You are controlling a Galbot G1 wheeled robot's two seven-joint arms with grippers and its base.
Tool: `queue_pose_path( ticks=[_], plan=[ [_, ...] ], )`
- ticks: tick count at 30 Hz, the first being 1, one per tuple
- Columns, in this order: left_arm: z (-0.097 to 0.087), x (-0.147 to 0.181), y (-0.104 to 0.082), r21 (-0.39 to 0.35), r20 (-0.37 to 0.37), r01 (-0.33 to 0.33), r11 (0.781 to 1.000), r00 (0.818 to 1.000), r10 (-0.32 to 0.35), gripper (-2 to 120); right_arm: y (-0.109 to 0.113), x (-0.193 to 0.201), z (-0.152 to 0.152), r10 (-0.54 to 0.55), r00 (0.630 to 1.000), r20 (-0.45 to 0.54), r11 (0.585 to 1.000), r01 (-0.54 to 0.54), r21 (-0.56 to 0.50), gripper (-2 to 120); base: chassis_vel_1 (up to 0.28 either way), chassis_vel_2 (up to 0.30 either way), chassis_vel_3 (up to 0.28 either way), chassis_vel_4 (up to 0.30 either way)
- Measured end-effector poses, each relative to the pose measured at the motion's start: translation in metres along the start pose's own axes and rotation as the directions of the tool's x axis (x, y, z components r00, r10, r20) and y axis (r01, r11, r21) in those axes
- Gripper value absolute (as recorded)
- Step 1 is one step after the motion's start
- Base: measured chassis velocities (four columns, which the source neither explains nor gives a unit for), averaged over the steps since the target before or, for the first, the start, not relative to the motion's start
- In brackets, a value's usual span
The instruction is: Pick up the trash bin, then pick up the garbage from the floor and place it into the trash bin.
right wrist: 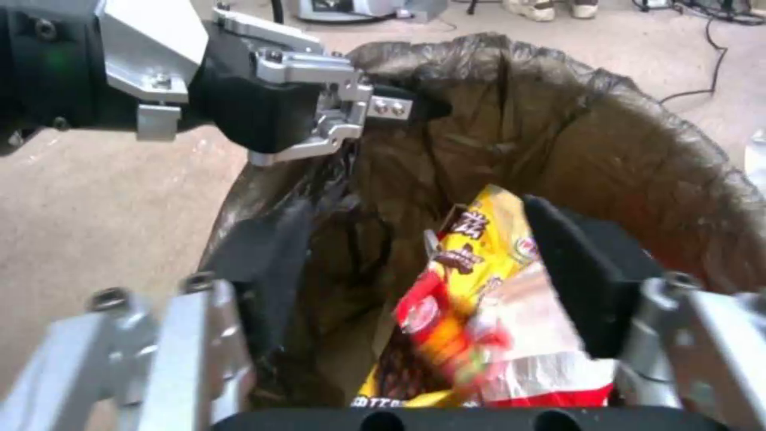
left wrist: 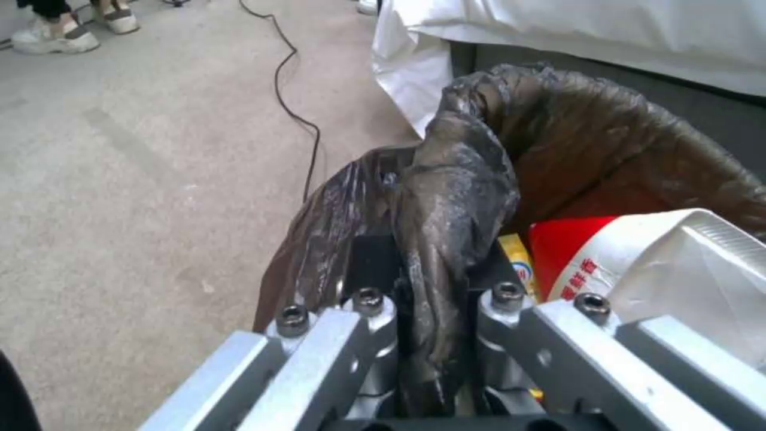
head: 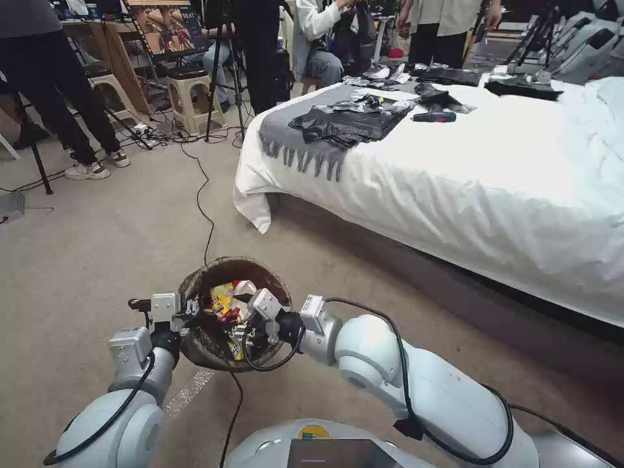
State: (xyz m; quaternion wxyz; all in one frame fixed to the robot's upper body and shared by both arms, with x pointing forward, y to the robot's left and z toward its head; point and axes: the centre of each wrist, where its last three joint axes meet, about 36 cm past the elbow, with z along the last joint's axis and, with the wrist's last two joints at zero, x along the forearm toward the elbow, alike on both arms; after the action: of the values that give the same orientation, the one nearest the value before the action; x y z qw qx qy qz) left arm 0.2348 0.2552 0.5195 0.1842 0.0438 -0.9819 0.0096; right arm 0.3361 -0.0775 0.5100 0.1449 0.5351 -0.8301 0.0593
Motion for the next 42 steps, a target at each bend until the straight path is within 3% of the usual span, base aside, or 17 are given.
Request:
queue_pose_path(
  ticks=[6,7,9,14,19,23,24,28,30,33,34,35,36,38,39,40,42],
  plan=[
    [0.0,0.0,0.0,0.001,-0.001,0.001,1.0,1.0,-0.001,7,-0.001,0.006,-0.007,0.009,1.0,0.016,1.0,-0.009,0.002,82,0.0,0.0,0.0,0.0],
    [0.0,0.0,0.0,0.001,-0.002,0.001,1.0,1.0,-0.001,7,-0.001,0.008,-0.01,0.014,1.0,0.022,1.0,-0.014,0.002,92,0.0,0.0,0.0,0.0],
    [0.001,0.0,0.0,0.001,-0.002,0.001,1.0,1.0,-0.001,7,-0.003,0.012,-0.013,0.022,0.999,0.031,1.0,-0.022,0.004,97,0.0,0.0,0.0,0.0],
    [0.001,0.0,0.0,-0.002,-0.003,0.002,1.0,1.0,-0.002,7,-0.01,0.027,-0.022,0.06,0.996,0.058,0.998,-0.06,0.002,100,0.0,0.0,0.0,0.0],
    [0.001,0.001,0.001,-0.006,-0.005,0.003,1.0,1.0,-0.003,7,-0.022,0.055,-0.029,0.176,0.98,0.095,0.984,-0.174,-0.025,100,0.0,0.0,0.0,0.0],
    [0.002,0.001,0.001,-0.005,-0.008,0.004,1.0,1.0,-0.004,7,-0.032,0.077,-0.023,0.359,0.916,0.178,0.933,-0.355,-0.058,100,0.0,0.0,0.0,0.0],
    [0.002,0.001,0.001,-0.005,-0.008,0.004,1.0,1.0,-0.004,7,-0.032,0.077,-0.023,0.359,0.916,0.178,0.933,-0.355,-0.058,100,0.0,0.0,0.0,0.0],
    [0.002,0.001,0.001,-0.007,-0.008,0.003,1.0,1.0,-0.003,7,-0.045,0.104,-0.003,0.53,0.812,0.245,0.845,-0.53,-0.071,100,0.0,0.0,0.0,0.0],
    [0.002,0.001,0.001,-0.007,-0.008,0.003,1.0,1.0,-0.003,7,-0.044,0.105,-0.002,0.537,0.807,0.245,0.84,-0.537,-0.074,100,0.0,0.0,0.0,0.0],
    [0.003,0.002,0.002,-0.011,-0.012,-0.002,1.0,1.0,0.001,7,-0.04,0.141,0.023,0.688,0.677,0.262,0.717,-0.689,-0.102,100,0.0,0.0,0.0,0.0],
    [0.003,0.002,0.002,-0.011,-0.012,-0.002,1.0,1.0,0.001,7,-0.04,0.141,0.023,0.688,0.677,0.262,0.717,-0.689,-0.102,100,0.0,0.0,0.0,0.0],
    [0.003,0.002,0.002,-0.012,-0.013,-0.003,1.0,1.0,0.003,7,-0.037,0.148,0.031,0.728,0.63,0.273,0.673,-0.732,-0.104,100,0.0,0.0,0.0,0.0],
    [0.003,0.002,0.002,-0.016,-0.012,-0.005,1.0,1.0,0.005,7,-0.031,0.155,0.042,0.778,0.557,0.292,0.605,-0.79,-0.104,100,0.0,0.0,0.0,0.0],
    [0.002,0.002,0.003,-0.018,-0.011,-0.007,1.0,1.0,0.007,7,-0.023,0.158,0.057,0.817,0.486,0.31,0.537,-0.837,-0.103,100,0.0,0.0,0.0,0.0],
    [0.002,0.002,0.003,-0.018,-0.011,-0.007,1.0,1.0,0.007,7,-0.023,0.158,0.057,0.817,0.486,0.31,0.537,-0.837,-0.103,100,0.0,0.0,0.0,0.0],
    [0.002,0.002,0.003,-0.019,-0.011,-0.009,1.0,1.0,0.009,7,-0.017,0.16,0.069,0.84,0.441,0.315,0.492,-0.865,-0.101,100,0.0,0.0,0.0,0.0],
    [0.003,0.003,0.003,-0.019,-0.012,-0.012,1.0,1.0,0.012,7,-0.009,0.164,0.085,0.863,0.395,0.316,0.444,-0.891,-0.097,100,0.0,0.0,0.0,0.0]
  ],
)
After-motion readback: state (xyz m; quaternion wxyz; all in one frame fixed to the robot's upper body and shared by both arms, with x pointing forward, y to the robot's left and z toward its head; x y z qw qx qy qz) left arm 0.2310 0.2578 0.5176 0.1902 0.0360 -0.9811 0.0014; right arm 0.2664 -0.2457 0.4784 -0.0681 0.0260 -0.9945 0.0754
